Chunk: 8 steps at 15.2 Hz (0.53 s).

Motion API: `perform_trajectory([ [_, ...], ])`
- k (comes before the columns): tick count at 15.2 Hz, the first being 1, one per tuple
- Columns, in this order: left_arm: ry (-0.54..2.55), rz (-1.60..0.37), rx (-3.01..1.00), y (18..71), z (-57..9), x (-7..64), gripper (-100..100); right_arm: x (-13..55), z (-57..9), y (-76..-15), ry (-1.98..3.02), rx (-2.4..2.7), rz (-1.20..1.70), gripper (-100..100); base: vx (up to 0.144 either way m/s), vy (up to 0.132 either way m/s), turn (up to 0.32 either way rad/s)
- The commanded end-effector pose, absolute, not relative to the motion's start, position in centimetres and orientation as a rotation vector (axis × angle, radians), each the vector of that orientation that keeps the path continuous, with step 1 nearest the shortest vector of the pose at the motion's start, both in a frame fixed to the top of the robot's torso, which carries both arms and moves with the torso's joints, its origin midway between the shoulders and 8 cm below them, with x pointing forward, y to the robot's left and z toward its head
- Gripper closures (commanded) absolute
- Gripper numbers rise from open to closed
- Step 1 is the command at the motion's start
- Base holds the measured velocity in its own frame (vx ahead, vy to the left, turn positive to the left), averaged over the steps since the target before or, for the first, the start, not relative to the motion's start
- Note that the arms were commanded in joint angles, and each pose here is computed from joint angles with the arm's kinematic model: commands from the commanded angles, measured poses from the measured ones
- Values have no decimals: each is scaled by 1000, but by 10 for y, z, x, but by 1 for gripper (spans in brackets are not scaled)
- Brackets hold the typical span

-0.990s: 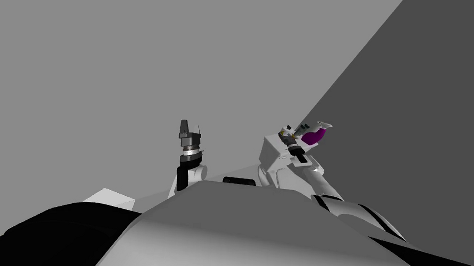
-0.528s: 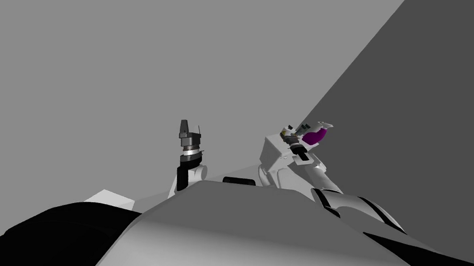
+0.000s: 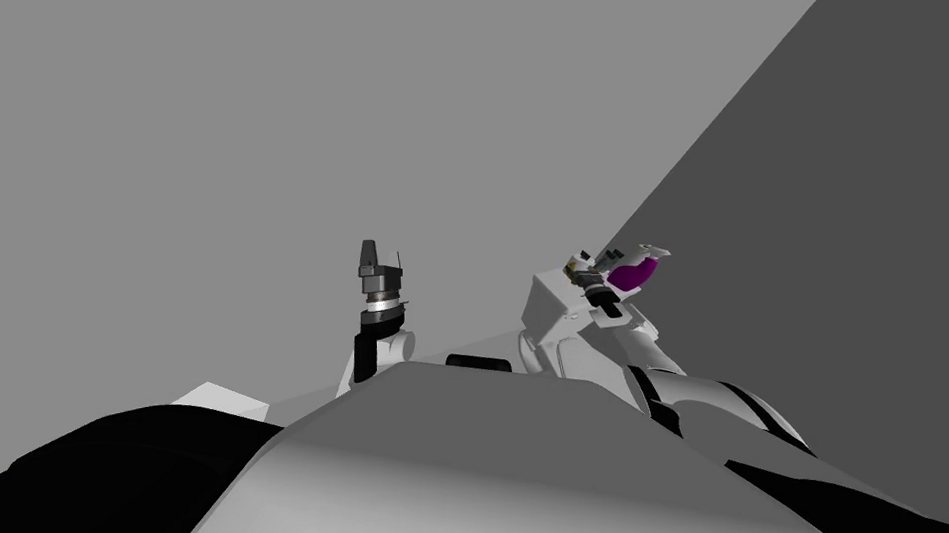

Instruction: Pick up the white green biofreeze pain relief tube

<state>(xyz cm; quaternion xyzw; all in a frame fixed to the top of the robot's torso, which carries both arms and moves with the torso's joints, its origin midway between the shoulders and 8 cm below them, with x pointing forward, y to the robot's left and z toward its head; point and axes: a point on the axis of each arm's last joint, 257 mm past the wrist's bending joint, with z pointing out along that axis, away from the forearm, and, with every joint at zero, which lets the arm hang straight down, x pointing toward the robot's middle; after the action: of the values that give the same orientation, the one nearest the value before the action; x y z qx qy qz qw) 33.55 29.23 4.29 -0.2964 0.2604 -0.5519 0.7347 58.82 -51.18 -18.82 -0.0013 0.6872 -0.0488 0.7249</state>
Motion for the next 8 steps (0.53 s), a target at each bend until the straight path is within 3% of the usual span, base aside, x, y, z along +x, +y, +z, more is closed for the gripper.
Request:
perform_trajectory([
  [1,572,-1213,-651,292,43,336,0,591,-188,-522,1528,-12,-145,-100,12,37,-3],
  [7,572,-1213,-651,292,43,336,0,595,-171,-530,1519,-16,-170,-100,3,33,32],
  [8,572,-1213,-651,292,43,336,0,596,-169,-532,1520,-13,-171,100,0,7,-1],
])
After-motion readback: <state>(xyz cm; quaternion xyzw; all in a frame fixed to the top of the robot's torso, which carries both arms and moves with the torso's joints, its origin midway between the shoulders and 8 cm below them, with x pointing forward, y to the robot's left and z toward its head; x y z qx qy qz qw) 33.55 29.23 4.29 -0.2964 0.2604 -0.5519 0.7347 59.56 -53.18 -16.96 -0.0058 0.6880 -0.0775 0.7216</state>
